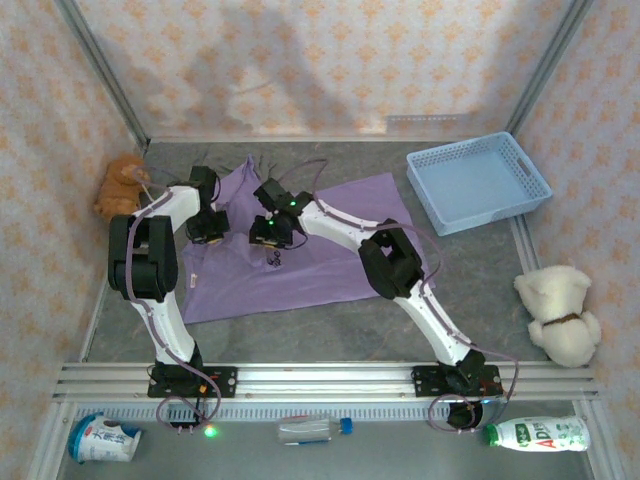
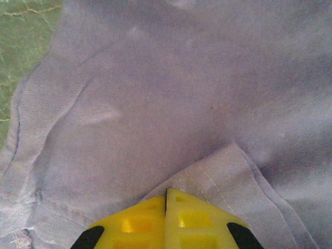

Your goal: Fold and stack the mixed laundry pile

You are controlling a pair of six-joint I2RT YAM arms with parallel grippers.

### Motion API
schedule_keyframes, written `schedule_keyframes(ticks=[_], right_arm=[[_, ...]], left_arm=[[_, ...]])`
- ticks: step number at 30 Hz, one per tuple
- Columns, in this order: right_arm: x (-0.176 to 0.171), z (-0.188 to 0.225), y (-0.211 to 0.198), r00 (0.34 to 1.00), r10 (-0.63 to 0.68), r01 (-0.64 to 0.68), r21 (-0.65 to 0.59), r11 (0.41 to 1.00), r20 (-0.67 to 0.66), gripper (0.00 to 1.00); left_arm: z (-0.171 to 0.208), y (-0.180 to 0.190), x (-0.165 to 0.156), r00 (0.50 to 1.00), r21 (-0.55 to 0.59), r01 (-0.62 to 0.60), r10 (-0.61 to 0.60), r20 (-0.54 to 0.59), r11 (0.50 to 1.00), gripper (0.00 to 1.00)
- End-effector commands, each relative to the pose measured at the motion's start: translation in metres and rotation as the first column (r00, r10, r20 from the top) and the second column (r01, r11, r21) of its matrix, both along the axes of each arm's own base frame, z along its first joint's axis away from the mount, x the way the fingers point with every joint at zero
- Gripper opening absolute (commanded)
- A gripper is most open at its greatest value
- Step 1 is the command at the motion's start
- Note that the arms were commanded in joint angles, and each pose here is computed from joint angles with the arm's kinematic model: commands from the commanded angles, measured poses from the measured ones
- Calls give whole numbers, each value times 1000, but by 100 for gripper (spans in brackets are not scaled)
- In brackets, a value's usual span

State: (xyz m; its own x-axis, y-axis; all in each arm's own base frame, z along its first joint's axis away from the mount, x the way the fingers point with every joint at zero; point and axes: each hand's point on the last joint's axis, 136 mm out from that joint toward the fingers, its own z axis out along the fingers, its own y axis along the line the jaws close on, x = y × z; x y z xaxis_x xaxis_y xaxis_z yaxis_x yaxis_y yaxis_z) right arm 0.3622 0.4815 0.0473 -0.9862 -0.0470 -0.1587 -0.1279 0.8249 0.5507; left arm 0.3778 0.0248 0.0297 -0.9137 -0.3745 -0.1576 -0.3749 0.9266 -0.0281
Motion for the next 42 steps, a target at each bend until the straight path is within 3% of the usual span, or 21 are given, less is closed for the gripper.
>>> schedule_keyframes(ticks=[1, 6, 17, 23, 27, 28, 30, 32, 33, 38, 42], right_arm=[[8, -11, -9, 999, -42, 43, -69, 997, 5, 26], [17, 4, -11, 997, -41, 47, -91, 995, 63, 0], [35, 65, -37, 972, -45, 77, -134, 988, 231, 0], [56, 55, -35, 977, -89, 104, -70, 992, 196, 0], [54, 45, -38, 984, -77, 93, -101, 991, 159, 34], [53, 47, -42, 983, -70, 90, -115, 989, 167, 41], [51, 58, -56, 979, -62, 93, -153, 984, 193, 49], [45, 71, -73, 974, -49, 91, -186, 978, 220, 51], [41, 78, -85, 971, -42, 93, -212, 973, 234, 51], [13, 80, -165, 971, -77, 157, -357, 921, 227, 53], [-14, 62, -233, 972, -148, 215, -437, 873, 184, 57]], left_arm=[[-3, 5, -4, 1000, 6, -15, 15, -19, 1000, 0], [-18, 12, -11, 997, 19, -40, 42, -71, 999, 0], [-26, 21, -20, 990, 36, -75, 79, -118, 997, 0], [-23, 24, -19, 988, 52, -95, 101, -120, 994, 0], [-15, 36, -23, 980, 120, -137, 152, -127, 983, 2], [-11, 39, -25, 977, 143, -150, 168, -129, 978, 6], [-1, 42, -26, 975, 158, -168, 188, -119, 973, 27], [16, 38, -25, 977, 131, -186, 197, -77, 974, 48], [26, 34, -24, 979, 107, -193, 199, -49, 975, 52], [66, 10, -36, 983, 7, -182, 182, 33, 983, 59], [67, -17, -61, 987, -31, -158, 159, 19, 987, 59]])
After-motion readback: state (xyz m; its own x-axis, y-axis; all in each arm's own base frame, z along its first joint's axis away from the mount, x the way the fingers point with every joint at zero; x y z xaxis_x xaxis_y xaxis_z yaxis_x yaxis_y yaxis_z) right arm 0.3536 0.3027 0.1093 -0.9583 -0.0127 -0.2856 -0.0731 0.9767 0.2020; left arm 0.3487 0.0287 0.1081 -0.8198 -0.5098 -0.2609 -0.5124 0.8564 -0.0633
